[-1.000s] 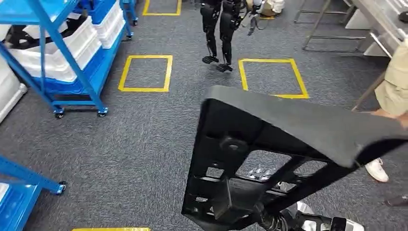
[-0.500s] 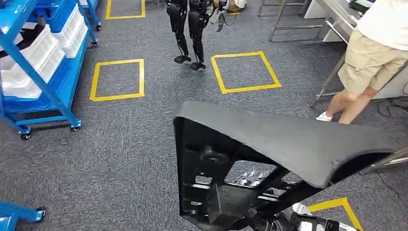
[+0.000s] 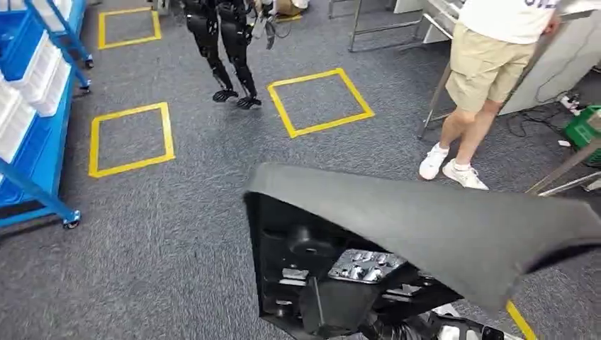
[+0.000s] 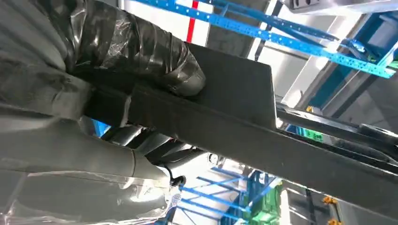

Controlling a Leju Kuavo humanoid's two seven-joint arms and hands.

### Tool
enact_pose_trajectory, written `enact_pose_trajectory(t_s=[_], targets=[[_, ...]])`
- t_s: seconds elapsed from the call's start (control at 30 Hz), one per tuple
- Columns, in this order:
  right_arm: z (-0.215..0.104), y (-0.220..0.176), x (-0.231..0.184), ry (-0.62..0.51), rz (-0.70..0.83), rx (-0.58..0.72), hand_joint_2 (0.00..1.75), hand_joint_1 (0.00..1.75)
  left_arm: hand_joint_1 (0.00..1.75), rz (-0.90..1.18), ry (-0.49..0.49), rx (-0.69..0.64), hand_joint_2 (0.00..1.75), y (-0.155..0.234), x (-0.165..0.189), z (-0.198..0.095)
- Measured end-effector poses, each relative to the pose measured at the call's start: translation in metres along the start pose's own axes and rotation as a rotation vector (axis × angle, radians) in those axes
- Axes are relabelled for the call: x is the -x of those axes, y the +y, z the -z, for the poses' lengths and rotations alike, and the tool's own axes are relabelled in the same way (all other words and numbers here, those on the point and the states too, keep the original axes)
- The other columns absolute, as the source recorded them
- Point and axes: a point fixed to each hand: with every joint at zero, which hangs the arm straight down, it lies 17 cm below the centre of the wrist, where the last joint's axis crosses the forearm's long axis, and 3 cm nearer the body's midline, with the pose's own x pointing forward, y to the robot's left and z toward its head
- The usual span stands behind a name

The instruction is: Take the parts from the cabinet and place them on the table.

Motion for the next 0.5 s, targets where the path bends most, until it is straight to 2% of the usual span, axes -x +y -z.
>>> enact_pose_trajectory(t_s=[0.5], targets=[[0.0050,0.0075,0.0028,0.010,0.009,-0.040,1.75,1.75,0.00,0.008,-0.001,0.002,1.75,-0.0004,-0.0004,0.0001]])
